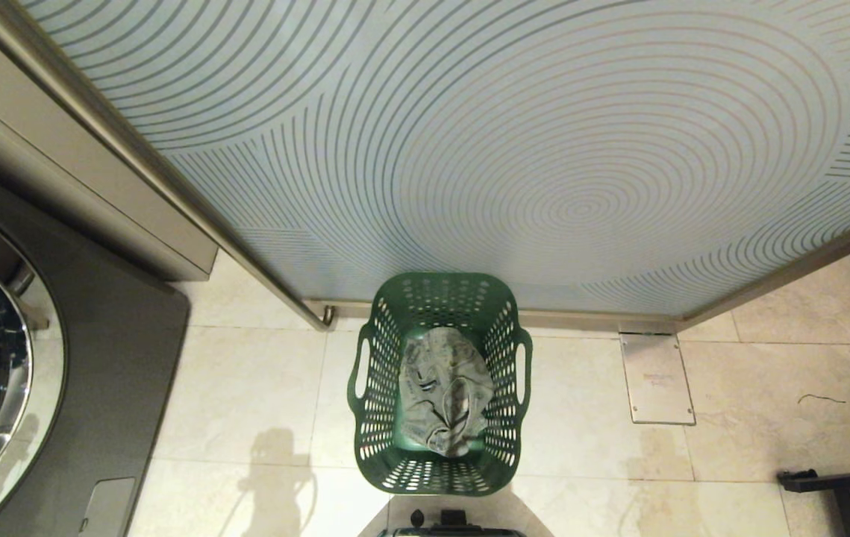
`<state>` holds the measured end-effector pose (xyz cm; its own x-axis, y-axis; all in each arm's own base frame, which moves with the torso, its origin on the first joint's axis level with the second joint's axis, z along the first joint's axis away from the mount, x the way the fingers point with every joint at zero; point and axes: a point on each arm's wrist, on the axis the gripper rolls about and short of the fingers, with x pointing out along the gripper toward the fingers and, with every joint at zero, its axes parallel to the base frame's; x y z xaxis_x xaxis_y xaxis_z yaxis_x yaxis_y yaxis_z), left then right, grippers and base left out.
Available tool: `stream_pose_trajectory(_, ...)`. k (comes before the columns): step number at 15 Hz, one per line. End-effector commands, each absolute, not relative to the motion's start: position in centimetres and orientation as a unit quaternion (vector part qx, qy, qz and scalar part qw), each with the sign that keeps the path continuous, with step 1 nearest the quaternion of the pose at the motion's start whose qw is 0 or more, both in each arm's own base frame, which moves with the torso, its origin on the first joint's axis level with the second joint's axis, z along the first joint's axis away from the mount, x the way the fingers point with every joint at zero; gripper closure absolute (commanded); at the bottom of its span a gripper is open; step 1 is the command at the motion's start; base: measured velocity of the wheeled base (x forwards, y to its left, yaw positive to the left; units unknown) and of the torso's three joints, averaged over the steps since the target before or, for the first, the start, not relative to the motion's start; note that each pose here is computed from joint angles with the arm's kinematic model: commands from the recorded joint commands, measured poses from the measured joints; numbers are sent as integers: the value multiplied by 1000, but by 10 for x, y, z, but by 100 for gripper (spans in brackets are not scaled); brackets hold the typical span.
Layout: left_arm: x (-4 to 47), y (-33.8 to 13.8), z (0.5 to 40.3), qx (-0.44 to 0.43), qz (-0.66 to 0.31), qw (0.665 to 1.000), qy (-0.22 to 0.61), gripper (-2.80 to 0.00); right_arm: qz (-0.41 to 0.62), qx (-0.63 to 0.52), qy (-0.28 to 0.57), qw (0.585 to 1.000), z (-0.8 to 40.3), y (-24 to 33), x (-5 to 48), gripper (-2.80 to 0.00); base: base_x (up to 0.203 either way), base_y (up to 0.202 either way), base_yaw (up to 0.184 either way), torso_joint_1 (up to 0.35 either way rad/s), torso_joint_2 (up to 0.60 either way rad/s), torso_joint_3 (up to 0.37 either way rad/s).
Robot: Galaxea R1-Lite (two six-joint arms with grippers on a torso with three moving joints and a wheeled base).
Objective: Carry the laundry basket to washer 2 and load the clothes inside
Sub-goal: Pick up the clothes basket and put it beside the washing machine
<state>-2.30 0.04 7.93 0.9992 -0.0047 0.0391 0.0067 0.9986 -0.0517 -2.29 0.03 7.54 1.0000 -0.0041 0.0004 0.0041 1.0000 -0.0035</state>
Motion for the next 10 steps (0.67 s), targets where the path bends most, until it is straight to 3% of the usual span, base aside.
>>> stream_pose_trajectory(1,-23,0,79,-26,-3,999,-19,0,-2,-2,0,1000,75,0,-23,0,0,0,0,0,0,0)
stream_pose_trajectory(10,-23,0,79,-24,-2,1000,-20,0,-2,-1,0,1000,75,0,-23,0,0,0,0,0,0,0)
